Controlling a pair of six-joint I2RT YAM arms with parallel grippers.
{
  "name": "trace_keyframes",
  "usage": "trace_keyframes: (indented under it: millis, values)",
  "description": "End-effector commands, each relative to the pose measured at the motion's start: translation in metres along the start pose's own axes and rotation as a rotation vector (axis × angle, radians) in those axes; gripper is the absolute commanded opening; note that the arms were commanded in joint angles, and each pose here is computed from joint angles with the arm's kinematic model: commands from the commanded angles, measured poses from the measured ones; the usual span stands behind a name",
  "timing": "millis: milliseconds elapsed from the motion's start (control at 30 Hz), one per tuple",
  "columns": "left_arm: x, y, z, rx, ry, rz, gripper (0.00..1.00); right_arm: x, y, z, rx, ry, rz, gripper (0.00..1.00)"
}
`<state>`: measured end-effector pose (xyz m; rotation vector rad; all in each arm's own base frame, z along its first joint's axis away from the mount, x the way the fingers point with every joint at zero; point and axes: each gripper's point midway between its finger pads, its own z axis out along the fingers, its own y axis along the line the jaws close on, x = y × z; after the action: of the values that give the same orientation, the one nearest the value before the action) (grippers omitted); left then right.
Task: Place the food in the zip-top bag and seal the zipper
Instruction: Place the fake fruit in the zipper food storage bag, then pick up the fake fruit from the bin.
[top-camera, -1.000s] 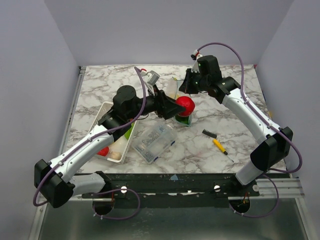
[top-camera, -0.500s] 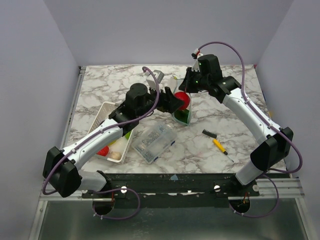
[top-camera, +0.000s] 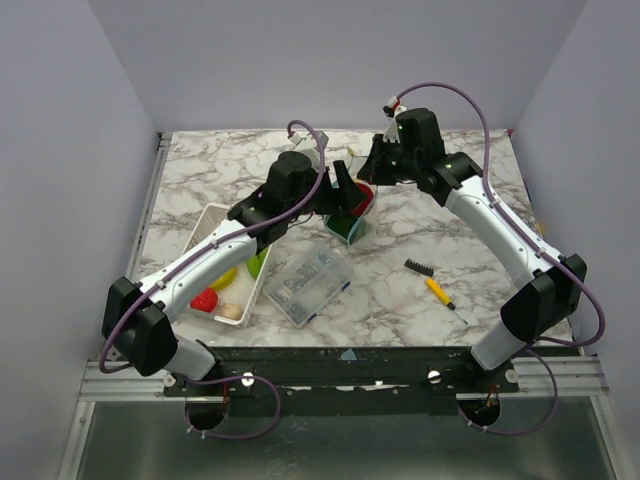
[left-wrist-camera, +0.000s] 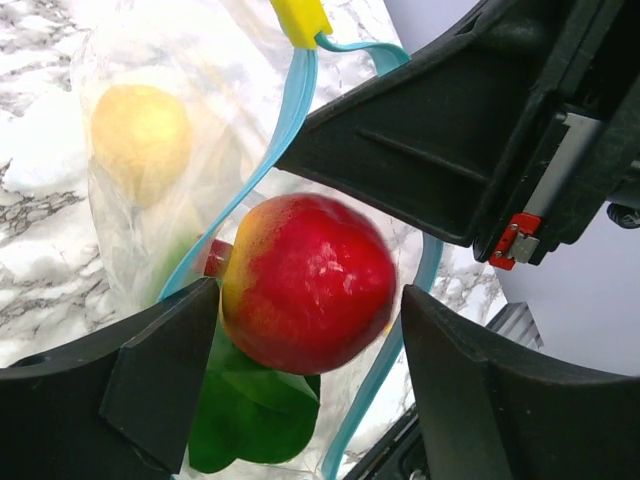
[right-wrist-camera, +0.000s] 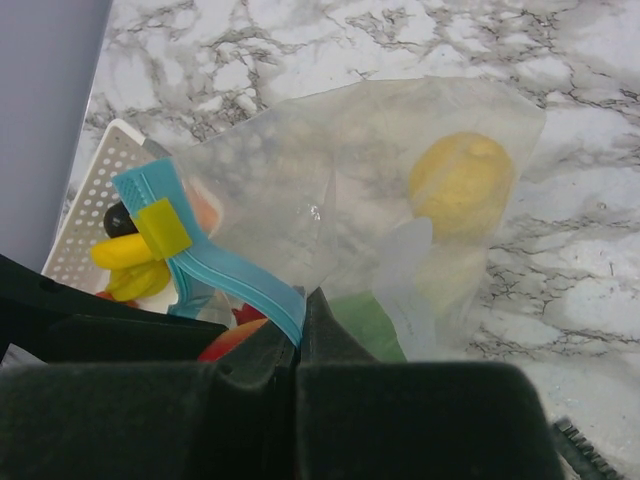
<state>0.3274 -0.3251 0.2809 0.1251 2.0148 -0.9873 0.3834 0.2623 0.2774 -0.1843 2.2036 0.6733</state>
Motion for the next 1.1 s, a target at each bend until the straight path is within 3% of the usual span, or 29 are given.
trace_keyframes:
  millis: [0, 433, 667, 833, 1067]
  values:
    - [-0.006, -0.003, -0.008, -0.011, 0.005, -0.042, 0.76, -0.017, 0.014, -0.014, -0.042, -0.053, -0.009, 0.0]
    - [-0.021, -0.032, -0.061, 0.129, -0.019, -0.029, 0.81, -0.015, 0.01, -0.011, -0.03, -0.046, -0.019, 0.0]
    - [-0.016, -0.012, -0.101, 0.179, -0.032, -0.073, 0.81, -0.014, 0.006, -0.009, -0.014, -0.049, -0.027, 0.0]
    - [0.007, 0.04, -0.123, 0.033, -0.005, -0.068, 0.82, -0.012, 0.004, -0.005, -0.008, -0.048, -0.031, 0.0]
    - [0.048, 0.139, -0.164, -0.426, 0.003, -0.049, 0.82, -0.006, -0.001, 0.001, 0.005, -0.028, -0.047, 0.0]
